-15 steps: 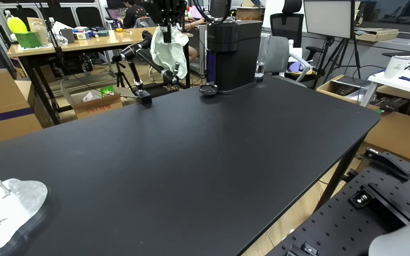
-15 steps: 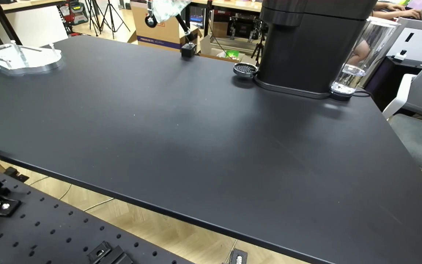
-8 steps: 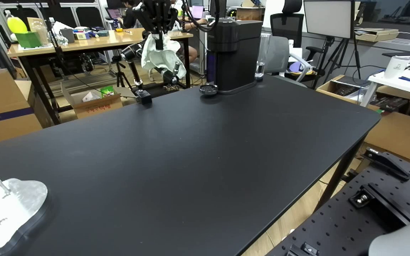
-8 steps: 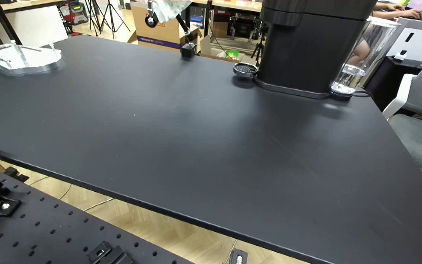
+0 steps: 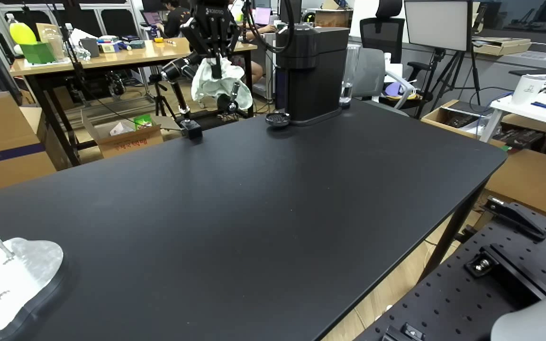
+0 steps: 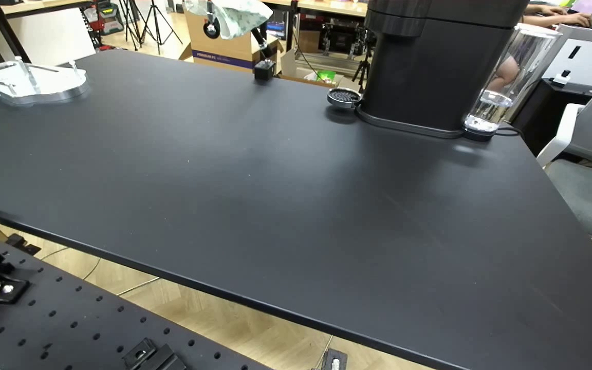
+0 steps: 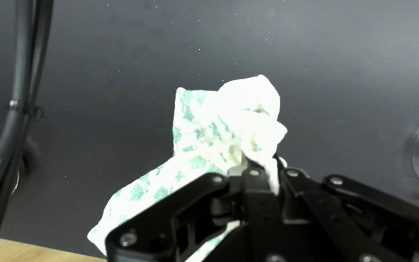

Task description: Pick the cloth and hang it on the object

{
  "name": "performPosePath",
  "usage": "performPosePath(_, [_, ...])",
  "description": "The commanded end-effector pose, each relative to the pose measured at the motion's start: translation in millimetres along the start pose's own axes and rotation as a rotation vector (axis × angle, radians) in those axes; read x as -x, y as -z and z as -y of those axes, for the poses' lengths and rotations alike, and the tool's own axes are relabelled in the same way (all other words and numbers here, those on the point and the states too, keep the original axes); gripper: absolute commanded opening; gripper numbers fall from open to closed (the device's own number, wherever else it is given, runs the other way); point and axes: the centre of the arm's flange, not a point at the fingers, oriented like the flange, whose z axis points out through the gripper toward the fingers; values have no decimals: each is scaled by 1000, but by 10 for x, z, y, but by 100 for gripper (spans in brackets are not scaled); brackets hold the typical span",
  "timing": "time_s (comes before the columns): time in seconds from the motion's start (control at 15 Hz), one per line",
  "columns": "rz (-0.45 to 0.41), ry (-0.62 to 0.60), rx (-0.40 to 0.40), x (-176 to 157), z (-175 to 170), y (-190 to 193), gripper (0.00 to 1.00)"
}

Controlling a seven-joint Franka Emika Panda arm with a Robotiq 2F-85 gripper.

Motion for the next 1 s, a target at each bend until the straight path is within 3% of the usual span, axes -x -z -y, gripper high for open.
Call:
performPosePath(0.0, [28,-46,-13,-88,-6,42,1])
performPosePath(0.2, [62,-70,-25,-52,-107,-64,1])
performPosePath(0.27, [68,-79,-30,-52,-130,-76,31])
performPosePath(0.4, [75,-93,-37,-59,-169,-80,37])
performPosePath(0.93, [63,-111,-31,-71,-263,-31,92])
